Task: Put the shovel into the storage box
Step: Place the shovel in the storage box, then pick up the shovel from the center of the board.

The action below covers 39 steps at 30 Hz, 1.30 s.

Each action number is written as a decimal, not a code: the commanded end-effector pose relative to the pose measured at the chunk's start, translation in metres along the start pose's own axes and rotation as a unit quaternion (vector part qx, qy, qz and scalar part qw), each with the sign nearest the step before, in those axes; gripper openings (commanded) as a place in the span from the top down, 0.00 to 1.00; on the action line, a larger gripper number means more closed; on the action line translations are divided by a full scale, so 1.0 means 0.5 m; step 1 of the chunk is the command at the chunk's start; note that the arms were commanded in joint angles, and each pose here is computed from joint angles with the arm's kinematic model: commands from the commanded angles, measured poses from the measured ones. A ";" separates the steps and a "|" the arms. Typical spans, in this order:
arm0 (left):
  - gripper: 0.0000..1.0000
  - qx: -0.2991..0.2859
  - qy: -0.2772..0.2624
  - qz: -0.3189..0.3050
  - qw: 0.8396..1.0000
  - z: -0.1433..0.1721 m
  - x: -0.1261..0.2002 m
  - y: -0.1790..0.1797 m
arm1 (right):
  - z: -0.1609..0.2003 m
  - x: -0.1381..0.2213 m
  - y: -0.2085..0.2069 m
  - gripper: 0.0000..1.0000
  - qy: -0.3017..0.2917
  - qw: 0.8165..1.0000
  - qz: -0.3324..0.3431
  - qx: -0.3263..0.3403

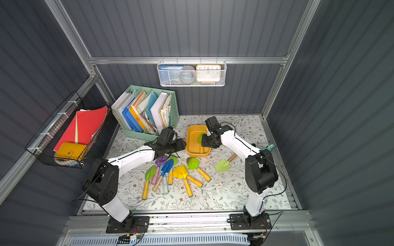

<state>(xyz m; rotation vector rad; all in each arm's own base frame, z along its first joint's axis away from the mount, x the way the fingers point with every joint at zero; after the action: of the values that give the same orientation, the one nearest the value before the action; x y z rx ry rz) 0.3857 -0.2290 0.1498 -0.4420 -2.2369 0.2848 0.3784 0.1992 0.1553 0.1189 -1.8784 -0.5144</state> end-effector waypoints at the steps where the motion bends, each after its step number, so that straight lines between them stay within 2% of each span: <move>1: 0.34 -0.016 0.022 -0.003 1.000 0.031 0.021 0.009 | 0.028 0.019 0.001 0.49 0.005 1.000 -0.012 0.011; 11: 0.32 -0.022 0.026 0.016 0.999 0.064 0.060 0.009 | 0.100 0.065 -0.017 0.45 0.005 0.999 -0.029 0.019; 16: 0.33 -0.016 0.026 0.019 0.999 0.081 0.082 0.015 | 0.140 0.073 -0.030 0.46 0.013 0.999 -0.025 0.024; 28: 0.34 0.001 0.043 0.023 0.999 0.136 0.116 0.033 | 0.234 0.030 -0.063 0.46 0.057 0.997 0.010 0.052; 39: 0.34 0.012 0.050 0.022 0.998 0.163 0.120 0.044 | 0.270 -0.016 -0.066 0.52 0.082 0.993 0.038 0.080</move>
<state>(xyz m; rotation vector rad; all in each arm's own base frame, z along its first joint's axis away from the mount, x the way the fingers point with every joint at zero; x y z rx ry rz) 0.2983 -0.1909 0.1331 -0.4863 -2.1464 0.2943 0.2536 0.2107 0.1045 0.1997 -1.7522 -0.3306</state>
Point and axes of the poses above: each gripper's point midway between its finger pads, its own x axis back along the fingers, its own y axis along the line the jaws close on, z = x × y, the point moved 3 cm from there along x, back along the fingers, and after that the axes turned 13 degrees about -x, right-handed, at the moved point
